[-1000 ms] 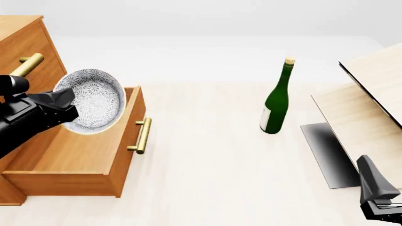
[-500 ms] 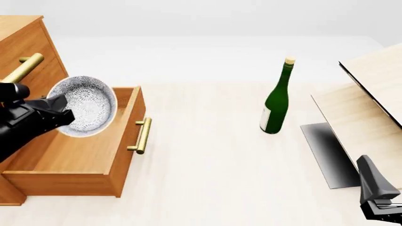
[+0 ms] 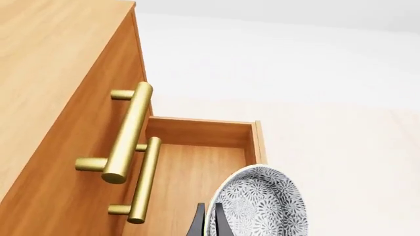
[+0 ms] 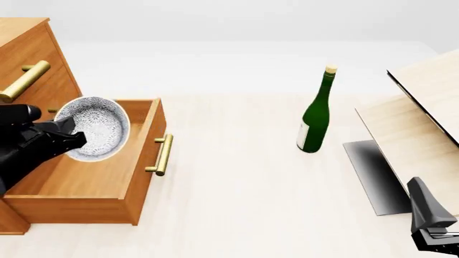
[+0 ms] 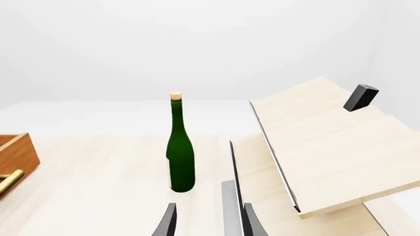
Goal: Put the bowl in the bottom drawer of the cabinet and close it.
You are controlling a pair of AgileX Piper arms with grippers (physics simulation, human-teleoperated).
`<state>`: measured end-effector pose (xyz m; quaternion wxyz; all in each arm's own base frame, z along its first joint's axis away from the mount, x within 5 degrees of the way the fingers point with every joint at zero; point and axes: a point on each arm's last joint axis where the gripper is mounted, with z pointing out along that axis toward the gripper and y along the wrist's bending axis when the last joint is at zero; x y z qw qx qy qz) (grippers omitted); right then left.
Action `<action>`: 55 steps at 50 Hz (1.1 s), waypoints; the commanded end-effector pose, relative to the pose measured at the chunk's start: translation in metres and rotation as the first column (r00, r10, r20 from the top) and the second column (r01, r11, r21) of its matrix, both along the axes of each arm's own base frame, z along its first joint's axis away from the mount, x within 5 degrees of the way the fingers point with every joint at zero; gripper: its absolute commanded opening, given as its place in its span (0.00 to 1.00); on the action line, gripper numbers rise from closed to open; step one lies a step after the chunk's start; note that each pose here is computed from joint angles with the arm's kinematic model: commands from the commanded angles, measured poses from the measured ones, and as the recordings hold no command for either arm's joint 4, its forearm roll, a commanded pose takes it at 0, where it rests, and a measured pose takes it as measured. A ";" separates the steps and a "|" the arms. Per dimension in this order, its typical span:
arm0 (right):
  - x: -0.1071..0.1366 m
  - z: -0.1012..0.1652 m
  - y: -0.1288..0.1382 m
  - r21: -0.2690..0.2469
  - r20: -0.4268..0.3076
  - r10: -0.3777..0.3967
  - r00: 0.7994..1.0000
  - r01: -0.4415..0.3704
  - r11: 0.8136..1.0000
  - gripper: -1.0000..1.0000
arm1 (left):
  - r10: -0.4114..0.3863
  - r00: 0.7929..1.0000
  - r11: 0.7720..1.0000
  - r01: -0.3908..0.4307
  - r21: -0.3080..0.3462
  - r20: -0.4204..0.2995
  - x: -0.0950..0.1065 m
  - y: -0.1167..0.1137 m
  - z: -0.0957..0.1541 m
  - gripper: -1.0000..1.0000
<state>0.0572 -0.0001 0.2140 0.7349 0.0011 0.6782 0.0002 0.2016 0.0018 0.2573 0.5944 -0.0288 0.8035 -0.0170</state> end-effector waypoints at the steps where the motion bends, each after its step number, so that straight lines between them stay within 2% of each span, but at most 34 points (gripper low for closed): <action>1: 0.000 0.000 0.000 0.000 0.000 0.000 1.000 0.000 1.000 1.00 | 0.025 1.000 1.000 -0.025 0.007 -0.008 0.002 0.005 -0.008 0.00; 22: 0.000 0.000 0.000 0.000 0.000 0.000 1.000 0.000 1.000 1.00 | 0.038 0.999 0.999 -0.037 0.034 -0.035 0.005 0.010 -0.023 0.00; 55: 0.000 0.000 0.000 0.000 0.000 0.000 1.000 0.000 1.000 1.00 | 0.071 0.993 0.997 -0.067 0.037 -0.099 0.011 0.017 -0.051 0.00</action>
